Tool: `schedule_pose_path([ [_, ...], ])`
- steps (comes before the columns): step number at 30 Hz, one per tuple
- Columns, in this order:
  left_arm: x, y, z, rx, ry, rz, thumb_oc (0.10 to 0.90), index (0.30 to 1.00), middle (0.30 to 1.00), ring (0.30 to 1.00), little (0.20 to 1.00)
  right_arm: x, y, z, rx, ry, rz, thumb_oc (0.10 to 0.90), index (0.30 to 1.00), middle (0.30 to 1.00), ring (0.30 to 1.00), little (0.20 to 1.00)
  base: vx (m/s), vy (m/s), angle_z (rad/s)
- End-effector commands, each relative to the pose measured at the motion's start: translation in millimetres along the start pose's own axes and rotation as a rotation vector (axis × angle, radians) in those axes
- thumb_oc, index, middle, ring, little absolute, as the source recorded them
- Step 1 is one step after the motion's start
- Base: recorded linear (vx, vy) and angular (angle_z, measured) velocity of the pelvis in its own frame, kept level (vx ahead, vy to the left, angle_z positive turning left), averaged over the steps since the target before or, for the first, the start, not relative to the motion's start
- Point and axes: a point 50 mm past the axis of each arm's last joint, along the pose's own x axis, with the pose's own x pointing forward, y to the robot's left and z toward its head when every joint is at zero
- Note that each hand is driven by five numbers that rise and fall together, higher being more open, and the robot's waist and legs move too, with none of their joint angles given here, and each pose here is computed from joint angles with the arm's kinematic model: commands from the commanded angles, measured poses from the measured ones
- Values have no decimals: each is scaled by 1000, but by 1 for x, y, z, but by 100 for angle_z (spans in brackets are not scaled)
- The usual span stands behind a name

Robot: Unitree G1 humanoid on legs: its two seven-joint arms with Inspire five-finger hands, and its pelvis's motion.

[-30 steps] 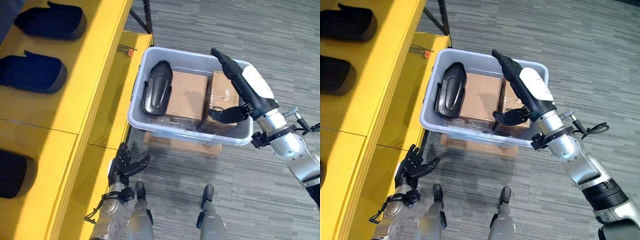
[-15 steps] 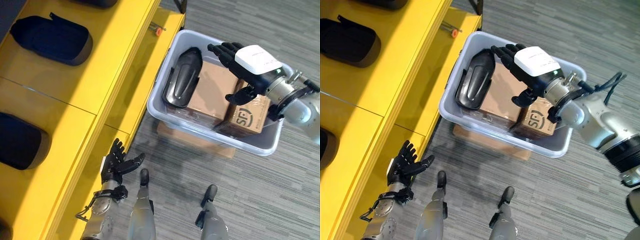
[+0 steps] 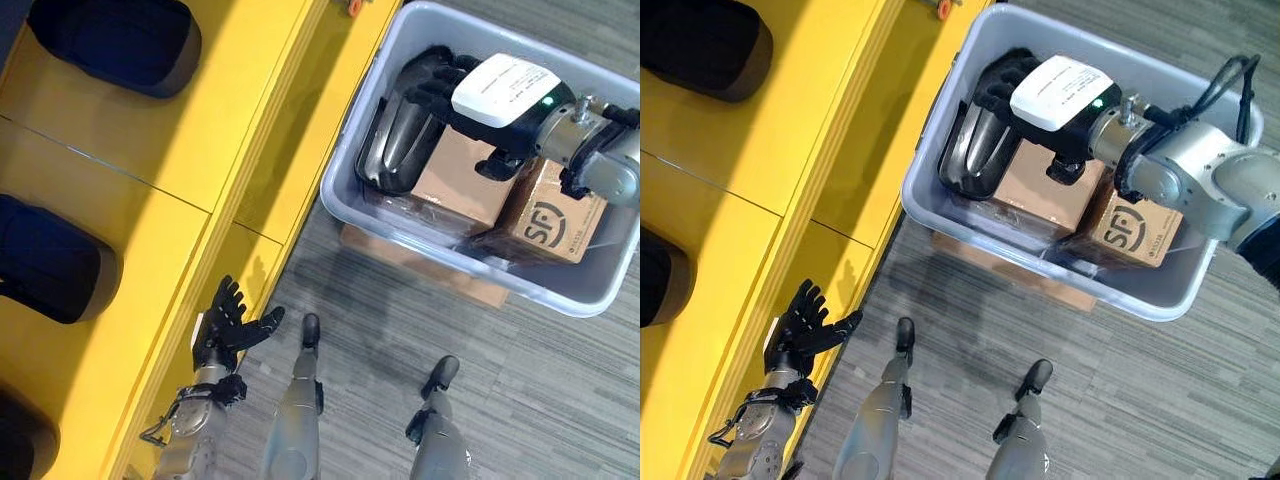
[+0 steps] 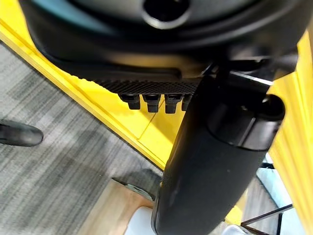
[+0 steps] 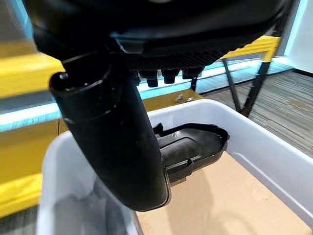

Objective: Move parts from the plastic box to the shelf.

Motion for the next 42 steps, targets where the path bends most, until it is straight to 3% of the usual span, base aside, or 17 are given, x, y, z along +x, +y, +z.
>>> schedule_pose_path([
  [1, -2, 7, 41, 19, -195, -25, 900, 1000, 1000, 1000, 1000, -17, -72, -33, -146, 114, -199, 900, 1000, 1000, 1000, 1000, 9, 13, 6],
  [17, -5, 19, 55, 46, -238, -14, 900, 1000, 1000, 1000, 1000, -31, -84, -63, -226, 259, -221, 900, 1000, 1000, 1000, 1000, 26, -6, 1],
  [42, -7, 30, 62, 69, -263, 19, 900, 1000, 1000, 1000, 1000, -35, -100, -74, -262, 325, -277, 900, 1000, 1000, 1000, 1000, 15, -3, 5],
])
